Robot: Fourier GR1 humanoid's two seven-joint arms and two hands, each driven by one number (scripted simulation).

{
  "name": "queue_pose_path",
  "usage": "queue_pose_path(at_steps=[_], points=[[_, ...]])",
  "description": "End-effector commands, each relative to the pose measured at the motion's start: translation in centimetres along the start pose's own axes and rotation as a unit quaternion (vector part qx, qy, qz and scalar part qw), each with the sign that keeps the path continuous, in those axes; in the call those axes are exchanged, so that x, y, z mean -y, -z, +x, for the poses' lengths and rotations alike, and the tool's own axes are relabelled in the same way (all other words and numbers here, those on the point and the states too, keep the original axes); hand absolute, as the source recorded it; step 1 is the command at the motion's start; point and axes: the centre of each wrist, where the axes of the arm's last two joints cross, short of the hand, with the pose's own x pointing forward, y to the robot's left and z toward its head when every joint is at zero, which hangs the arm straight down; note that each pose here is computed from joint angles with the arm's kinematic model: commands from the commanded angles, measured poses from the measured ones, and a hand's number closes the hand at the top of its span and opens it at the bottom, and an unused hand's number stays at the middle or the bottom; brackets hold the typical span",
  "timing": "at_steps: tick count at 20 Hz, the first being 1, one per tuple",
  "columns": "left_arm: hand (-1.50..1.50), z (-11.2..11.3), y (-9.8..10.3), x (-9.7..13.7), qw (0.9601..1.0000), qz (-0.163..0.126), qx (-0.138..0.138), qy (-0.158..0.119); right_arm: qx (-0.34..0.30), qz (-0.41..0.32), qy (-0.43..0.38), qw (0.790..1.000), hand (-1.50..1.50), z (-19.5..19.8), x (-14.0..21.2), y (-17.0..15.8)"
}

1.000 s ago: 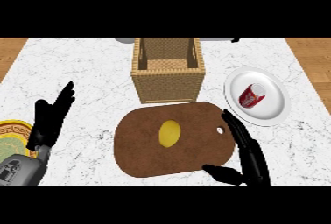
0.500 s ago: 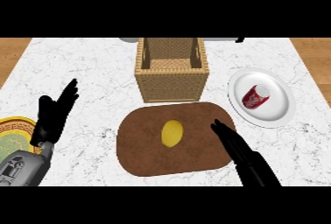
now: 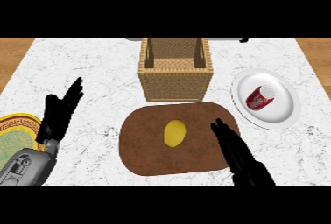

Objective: Pick the lemon from the cutting board and place it in the basket

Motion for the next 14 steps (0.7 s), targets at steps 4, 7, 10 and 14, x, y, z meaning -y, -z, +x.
queue_pose_path(at_steps=[4, 7, 10, 14], points=[[0.0, 0.3, -0.2, 0.1, 1.0, 0.01, 0.002, 0.002, -0.018, -0.023, -0.012, 1.0, -1.5, -2.0, -1.4, 1.1], [0.0, 1.0, -0.1, 1.3, 0.9999, 0.008, 0.012, 0.004, -0.029, -0.02, -0.001, 0.999, -1.5, -3.8, -3.7, 3.7], [0.0, -1.8, 0.0, 0.9, 1.0, 0.0, 0.008, -0.001, -0.016, -0.008, 0.014, 1.0, -1.5, -1.9, -3.5, 4.8], [0.0, 1.1, -0.4, 0.0, 1.0, 0.001, 0.005, 0.004, -0.02, -0.008, 0.002, 1.0, -1.5, -3.0, -5.9, 4.8]])
